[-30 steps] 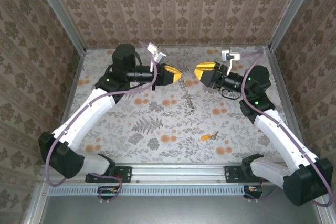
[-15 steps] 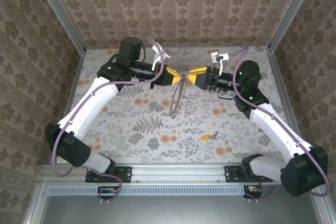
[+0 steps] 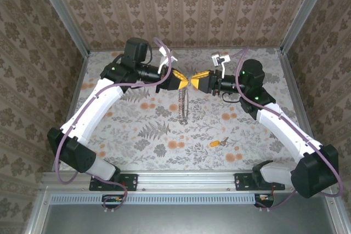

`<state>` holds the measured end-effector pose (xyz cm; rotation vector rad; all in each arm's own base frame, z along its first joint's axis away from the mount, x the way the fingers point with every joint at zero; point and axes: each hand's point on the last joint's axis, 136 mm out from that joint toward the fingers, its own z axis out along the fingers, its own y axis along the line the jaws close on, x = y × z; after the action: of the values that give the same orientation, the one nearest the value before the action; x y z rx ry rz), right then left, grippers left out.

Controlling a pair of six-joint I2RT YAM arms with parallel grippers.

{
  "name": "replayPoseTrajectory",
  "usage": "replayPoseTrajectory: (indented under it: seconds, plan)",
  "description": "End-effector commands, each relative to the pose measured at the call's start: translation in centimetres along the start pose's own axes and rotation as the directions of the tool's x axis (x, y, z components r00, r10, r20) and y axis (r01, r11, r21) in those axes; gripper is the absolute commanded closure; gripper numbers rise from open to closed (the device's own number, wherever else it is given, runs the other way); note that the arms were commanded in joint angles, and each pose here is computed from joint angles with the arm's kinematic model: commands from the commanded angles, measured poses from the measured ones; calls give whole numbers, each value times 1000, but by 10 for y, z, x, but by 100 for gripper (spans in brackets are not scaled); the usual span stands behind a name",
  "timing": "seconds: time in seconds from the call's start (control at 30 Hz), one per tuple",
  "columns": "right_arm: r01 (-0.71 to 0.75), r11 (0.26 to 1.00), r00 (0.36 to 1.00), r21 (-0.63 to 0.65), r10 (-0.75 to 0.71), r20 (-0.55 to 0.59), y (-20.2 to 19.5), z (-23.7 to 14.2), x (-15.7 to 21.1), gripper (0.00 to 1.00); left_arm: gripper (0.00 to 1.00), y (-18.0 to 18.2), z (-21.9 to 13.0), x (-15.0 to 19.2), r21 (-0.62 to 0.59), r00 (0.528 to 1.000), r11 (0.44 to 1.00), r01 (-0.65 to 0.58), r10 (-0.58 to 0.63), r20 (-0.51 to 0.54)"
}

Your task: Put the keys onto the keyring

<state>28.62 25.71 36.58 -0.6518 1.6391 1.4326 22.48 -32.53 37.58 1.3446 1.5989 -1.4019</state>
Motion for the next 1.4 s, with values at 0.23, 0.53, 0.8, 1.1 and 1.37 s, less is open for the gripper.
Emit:
replayPoseTrajectory:
  seconds: [0.23, 0.53, 0.8, 1.1, 1.37]
  plan:
    - [47, 998, 999, -35, -48, -14, 14, 1, -2, 72, 100, -4, -3, -10, 34, 999, 998, -45, 44, 20]
    - [65, 997, 998, 35, -65, 26, 9, -13, -6, 67, 100, -3, -3, -8, 36, 999, 999, -38, 37, 16]
    - [67, 997, 998, -42, -66, 7, 23, -8, -5, 68, 100, -3, -4, -7, 38, 999, 999, -34, 33, 16]
    - [67, 996, 998, -58, -67, -1, 22, 2, -6, 68, 100, -4, -4, -7, 42, 999, 999, -35, 34, 17]
    - [64, 996, 998, -65, -64, 6, 20, 8, -10, 76, 100, -4, -3, -6, 50, 999, 998, -32, 31, 16]
